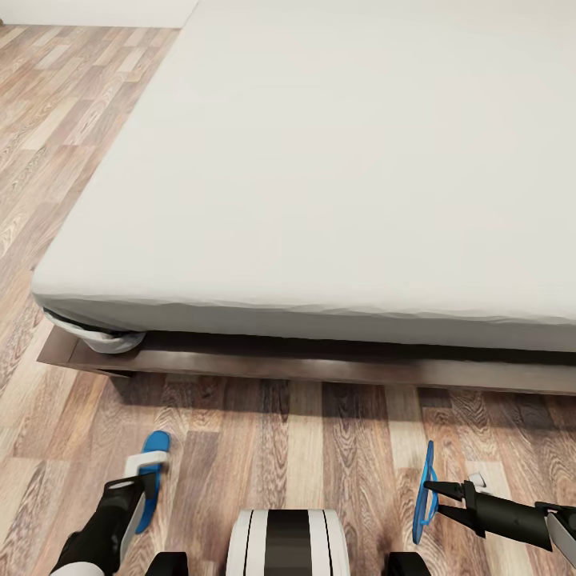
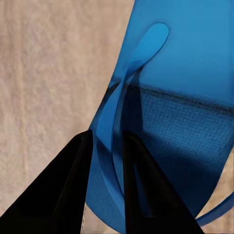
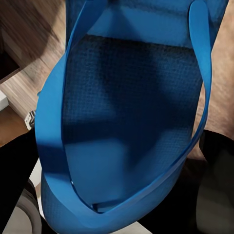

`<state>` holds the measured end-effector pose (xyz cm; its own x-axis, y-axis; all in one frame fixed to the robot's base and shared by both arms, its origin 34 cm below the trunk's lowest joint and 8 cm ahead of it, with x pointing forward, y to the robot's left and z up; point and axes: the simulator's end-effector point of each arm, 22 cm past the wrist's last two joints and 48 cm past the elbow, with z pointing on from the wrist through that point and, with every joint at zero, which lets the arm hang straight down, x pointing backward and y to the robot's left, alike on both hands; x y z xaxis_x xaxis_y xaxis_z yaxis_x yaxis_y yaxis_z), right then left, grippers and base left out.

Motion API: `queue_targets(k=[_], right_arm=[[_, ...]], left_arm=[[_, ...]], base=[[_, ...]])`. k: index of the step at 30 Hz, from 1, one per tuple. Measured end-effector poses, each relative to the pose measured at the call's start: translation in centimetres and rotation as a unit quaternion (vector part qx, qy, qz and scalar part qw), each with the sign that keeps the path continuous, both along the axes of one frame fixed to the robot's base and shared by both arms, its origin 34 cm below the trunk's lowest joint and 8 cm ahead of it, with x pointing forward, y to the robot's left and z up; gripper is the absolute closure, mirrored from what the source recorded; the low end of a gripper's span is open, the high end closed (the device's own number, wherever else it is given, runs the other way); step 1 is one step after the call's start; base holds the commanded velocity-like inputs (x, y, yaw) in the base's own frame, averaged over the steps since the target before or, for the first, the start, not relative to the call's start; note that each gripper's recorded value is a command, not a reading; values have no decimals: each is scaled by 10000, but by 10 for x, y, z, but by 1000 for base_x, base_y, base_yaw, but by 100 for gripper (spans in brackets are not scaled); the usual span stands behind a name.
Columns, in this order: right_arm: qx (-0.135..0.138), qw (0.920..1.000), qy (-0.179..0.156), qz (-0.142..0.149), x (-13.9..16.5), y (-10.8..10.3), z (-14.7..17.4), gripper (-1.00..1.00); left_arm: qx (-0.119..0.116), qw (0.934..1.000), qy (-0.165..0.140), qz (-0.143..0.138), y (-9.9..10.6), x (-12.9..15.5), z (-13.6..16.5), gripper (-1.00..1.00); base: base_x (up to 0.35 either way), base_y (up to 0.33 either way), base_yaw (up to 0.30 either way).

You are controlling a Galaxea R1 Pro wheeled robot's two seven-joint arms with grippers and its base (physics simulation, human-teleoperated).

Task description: In the bedroom, move the book from the bed onto either nightstand, and place the two sandals side by side next to the bed.

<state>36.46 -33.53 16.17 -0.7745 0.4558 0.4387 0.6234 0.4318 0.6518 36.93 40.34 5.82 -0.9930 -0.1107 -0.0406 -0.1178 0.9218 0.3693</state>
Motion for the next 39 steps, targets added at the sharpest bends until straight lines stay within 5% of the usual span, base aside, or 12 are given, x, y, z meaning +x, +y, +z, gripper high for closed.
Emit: queue_targets(k=[39], right_arm=[[-6,9999,103,5,-7,0,-7,100]], left_arm=[[-8,9999,84,116,2,-11,-6,100]], base=[[0,0,0]])
